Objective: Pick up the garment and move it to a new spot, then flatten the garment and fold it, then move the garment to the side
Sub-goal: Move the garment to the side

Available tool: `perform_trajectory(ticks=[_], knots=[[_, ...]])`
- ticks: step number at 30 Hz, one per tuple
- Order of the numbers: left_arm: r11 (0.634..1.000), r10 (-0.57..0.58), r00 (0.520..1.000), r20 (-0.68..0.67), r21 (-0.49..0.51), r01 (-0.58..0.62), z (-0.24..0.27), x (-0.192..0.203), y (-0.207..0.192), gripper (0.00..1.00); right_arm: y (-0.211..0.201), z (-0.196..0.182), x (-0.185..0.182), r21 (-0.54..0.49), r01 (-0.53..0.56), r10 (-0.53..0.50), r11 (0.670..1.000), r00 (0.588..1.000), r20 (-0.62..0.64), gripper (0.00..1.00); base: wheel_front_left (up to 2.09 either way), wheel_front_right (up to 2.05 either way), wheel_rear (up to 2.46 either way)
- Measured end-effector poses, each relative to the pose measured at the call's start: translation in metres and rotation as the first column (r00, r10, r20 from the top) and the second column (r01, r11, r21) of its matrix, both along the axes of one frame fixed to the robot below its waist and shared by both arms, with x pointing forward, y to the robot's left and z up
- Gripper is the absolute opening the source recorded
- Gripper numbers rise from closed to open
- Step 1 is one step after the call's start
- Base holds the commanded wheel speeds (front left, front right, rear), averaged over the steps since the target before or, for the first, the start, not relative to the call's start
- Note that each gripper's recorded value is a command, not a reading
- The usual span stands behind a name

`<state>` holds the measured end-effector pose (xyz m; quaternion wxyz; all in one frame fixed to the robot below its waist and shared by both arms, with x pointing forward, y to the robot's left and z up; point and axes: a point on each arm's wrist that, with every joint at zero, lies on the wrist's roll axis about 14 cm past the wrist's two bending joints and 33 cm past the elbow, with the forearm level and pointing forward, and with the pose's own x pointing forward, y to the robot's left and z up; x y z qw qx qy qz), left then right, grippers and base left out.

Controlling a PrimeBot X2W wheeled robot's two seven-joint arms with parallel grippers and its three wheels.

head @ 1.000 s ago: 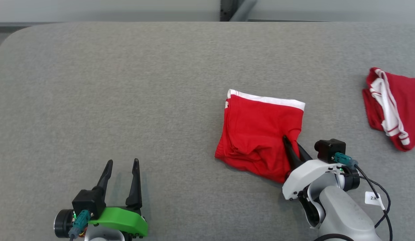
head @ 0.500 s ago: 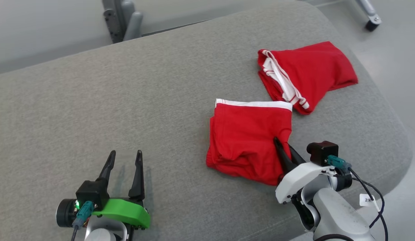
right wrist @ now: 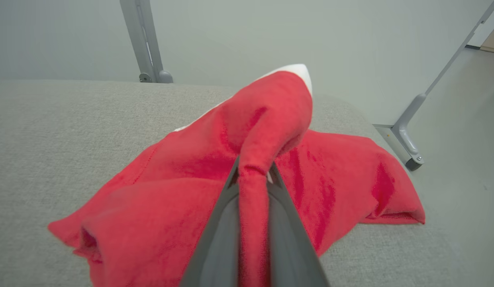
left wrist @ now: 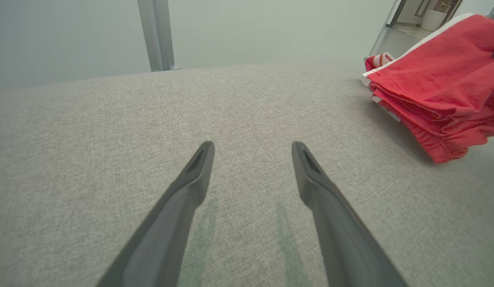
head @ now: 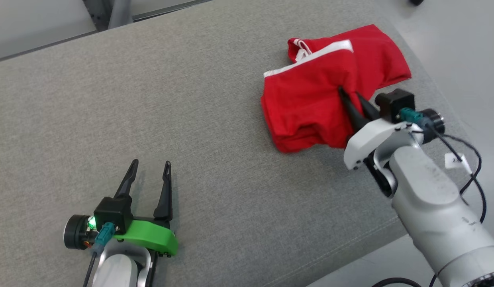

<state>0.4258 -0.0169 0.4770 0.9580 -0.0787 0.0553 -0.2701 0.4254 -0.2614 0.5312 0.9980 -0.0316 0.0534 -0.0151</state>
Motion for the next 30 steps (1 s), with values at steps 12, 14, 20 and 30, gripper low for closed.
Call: perform_trajectory(ticks=[12, 14, 20, 30], knots=[[0.990, 0.132, 0.991, -0.037, 0.054, -0.129, -0.024, 0.010, 0.054, 1.00, -0.092, 0.004, 0.046, -0.265, 0.078, -0.107, 0.961, 0.990, -0.096, 0.00, 0.00, 0.00, 0.00], [0.987, 0.149, 0.988, -0.043, 0.059, -0.147, -0.027, 0.011, 0.061, 1.00, -0.112, 0.003, 0.048, -0.294, 0.111, -0.149, 0.949, 0.983, -0.111, 0.26, 0.00, 0.00, 0.00], [0.980, 0.188, 0.980, -0.071, 0.081, -0.182, -0.041, 0.011, 0.078, 1.00, -0.116, -0.019, 0.057, -0.276, 0.142, -0.189, 0.951, 0.970, -0.152, 1.00, 0.00, 0.00, 0.00], [0.974, 0.220, 0.974, -0.047, 0.058, -0.217, -0.025, 0.009, 0.085, 1.00, -0.046, -0.007, 0.055, -0.170, 0.074, -0.077, 0.983, 0.997, -0.012, 1.00, 0.00, 0.00, 0.00]])
